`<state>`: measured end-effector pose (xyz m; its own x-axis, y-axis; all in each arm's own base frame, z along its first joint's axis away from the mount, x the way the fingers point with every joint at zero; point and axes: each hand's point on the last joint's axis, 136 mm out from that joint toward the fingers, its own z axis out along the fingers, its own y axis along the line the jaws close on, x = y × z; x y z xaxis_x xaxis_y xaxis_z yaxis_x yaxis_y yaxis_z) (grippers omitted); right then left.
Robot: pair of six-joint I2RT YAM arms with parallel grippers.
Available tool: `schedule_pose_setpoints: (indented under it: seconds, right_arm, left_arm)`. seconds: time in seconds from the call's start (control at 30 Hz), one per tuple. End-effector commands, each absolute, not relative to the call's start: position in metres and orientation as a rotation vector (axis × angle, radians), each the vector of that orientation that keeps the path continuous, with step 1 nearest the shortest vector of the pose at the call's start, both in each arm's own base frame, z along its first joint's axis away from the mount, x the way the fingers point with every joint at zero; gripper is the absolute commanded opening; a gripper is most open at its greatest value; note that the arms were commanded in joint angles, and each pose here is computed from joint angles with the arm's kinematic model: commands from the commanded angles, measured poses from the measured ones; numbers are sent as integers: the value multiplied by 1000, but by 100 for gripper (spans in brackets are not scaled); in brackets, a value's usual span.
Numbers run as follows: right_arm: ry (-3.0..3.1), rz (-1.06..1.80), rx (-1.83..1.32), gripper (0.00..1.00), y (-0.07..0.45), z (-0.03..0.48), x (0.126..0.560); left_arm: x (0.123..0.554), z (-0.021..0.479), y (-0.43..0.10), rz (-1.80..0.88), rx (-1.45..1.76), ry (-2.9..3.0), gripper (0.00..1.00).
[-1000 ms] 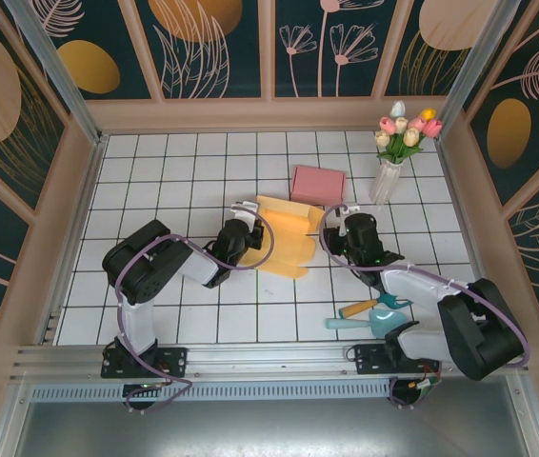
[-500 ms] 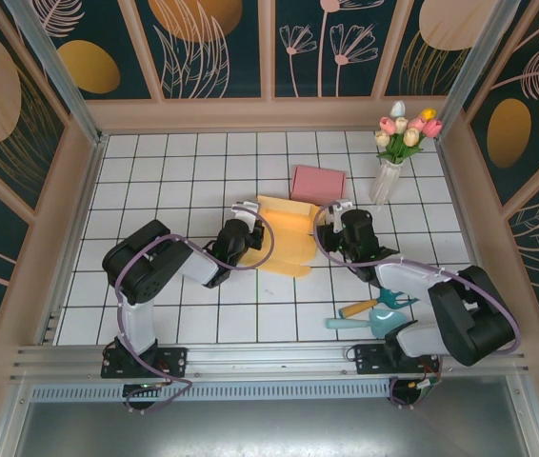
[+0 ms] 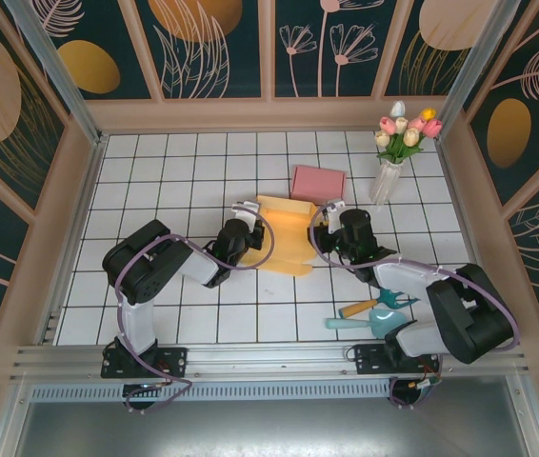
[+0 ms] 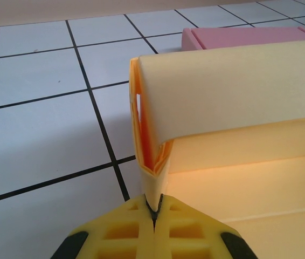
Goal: Fold the paper box
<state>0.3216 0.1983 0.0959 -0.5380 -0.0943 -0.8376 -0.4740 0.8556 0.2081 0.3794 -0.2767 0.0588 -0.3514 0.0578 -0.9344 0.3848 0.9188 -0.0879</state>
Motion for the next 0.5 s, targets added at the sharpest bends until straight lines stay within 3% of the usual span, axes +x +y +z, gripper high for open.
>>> schedule_pose_setpoints:
  seconds: [0.0,0.47]
  right_arm:
    - [2017,592,-472,39,219,116,326]
    - [2130,425,-354,41,198,99,334]
  left_arm:
    - [366,24,-280,-338,422,2017,0]
    - [369,22,-279,-320,405,2025,0]
